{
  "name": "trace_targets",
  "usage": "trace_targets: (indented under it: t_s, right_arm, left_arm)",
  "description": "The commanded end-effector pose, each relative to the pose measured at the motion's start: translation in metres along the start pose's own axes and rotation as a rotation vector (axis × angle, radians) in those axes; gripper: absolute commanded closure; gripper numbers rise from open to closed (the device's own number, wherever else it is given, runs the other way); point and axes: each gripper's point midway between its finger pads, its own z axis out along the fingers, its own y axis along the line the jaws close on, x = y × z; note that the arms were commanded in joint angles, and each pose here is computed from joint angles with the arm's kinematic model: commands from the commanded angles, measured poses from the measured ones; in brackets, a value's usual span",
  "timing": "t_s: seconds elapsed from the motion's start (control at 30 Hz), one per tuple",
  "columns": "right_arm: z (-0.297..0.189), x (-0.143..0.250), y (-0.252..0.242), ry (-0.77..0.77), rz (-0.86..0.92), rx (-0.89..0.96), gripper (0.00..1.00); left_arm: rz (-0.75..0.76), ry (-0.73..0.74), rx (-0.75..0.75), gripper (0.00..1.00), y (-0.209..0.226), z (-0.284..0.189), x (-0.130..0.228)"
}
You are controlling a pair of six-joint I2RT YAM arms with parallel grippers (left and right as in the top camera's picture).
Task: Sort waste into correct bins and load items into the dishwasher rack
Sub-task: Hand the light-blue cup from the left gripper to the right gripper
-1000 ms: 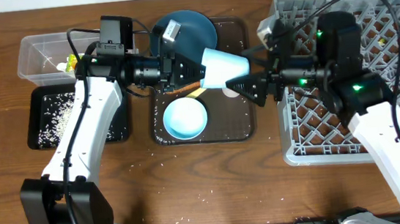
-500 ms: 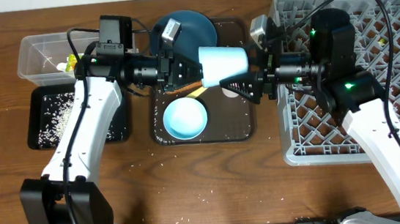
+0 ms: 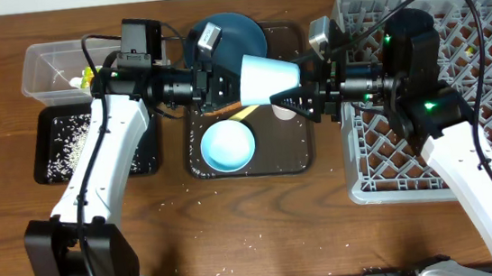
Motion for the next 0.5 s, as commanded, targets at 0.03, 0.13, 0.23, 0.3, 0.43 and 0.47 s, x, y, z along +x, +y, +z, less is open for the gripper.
trace_targets:
  t_s: [0.03,0.13,0.23,0.3,0.43,0.47]
  right_arm:
    - [-0.018,-0.009,-0.019,-0.026,0.058,0.085,0.51]
    - [-0.045,-0.015,-0.035,-0.061,0.129,0.162,0.53]
    - [-0.077,-0.017,-0.05,-0.092,0.191,0.266,0.53]
    - [-0.104,-0.011,-0.066,-0.097,0.245,0.411,0.48]
    - [-0.154,0.017,-0.095,-0.031,0.304,0.778,0.43]
    - [-0.167,0.025,-0.099,-0.008,0.325,0.873,0.43]
  left_arm:
    - [0.026,0.014,0.026,0.86,-0.011,0.002,0.0]
    - [0.031,0.005,0.002,0.83,-0.007,0.002,-0.001]
    - [0.03,-0.018,-0.07,0.76,0.005,0.002,-0.006]
    - [0.03,-0.037,-0.126,0.75,0.015,0.001,-0.009]
    - [0.03,-0.073,-0.235,0.75,0.033,-0.003,-0.015]
    - [0.03,-0.084,-0.269,0.75,0.038,-0.004,-0.017]
